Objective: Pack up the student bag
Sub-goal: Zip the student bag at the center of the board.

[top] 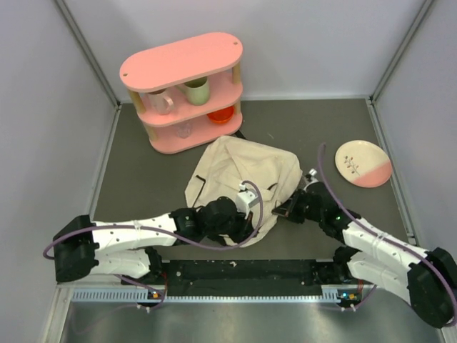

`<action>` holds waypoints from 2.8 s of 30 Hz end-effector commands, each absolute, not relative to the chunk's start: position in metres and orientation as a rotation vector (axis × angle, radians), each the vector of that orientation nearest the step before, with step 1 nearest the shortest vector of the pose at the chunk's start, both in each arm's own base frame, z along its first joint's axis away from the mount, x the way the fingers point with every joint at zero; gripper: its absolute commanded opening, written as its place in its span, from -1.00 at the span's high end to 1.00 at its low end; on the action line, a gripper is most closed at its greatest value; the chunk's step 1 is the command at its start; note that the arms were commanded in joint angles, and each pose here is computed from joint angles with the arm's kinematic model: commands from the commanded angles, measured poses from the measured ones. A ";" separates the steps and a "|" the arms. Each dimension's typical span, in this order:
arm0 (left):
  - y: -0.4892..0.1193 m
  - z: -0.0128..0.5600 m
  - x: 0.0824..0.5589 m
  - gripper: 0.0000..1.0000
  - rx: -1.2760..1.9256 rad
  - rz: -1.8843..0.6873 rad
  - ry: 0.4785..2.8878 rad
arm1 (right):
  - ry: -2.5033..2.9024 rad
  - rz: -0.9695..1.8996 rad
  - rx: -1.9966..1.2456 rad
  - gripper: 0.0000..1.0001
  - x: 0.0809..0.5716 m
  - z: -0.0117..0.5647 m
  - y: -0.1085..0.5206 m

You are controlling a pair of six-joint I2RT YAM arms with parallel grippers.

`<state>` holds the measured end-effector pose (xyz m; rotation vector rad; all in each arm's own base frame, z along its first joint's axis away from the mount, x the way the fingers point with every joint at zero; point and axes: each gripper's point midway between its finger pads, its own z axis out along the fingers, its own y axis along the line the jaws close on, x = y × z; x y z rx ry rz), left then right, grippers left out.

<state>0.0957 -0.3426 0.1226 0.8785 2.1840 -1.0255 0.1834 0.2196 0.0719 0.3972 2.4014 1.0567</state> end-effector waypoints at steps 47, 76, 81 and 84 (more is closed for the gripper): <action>-0.294 0.125 0.121 1.00 0.581 -0.828 2.188 | 2.186 1.228 0.405 -0.75 0.125 0.126 0.233; -0.277 0.117 0.118 1.00 0.515 -0.822 2.201 | 1.917 1.084 0.736 1.00 0.190 0.126 0.188; -0.221 0.083 0.134 1.00 0.299 -0.519 2.306 | 1.894 0.951 0.756 1.00 0.195 0.117 0.149; -0.177 0.061 0.135 1.00 0.138 -0.312 2.367 | 1.916 0.924 0.754 1.00 0.196 0.112 0.145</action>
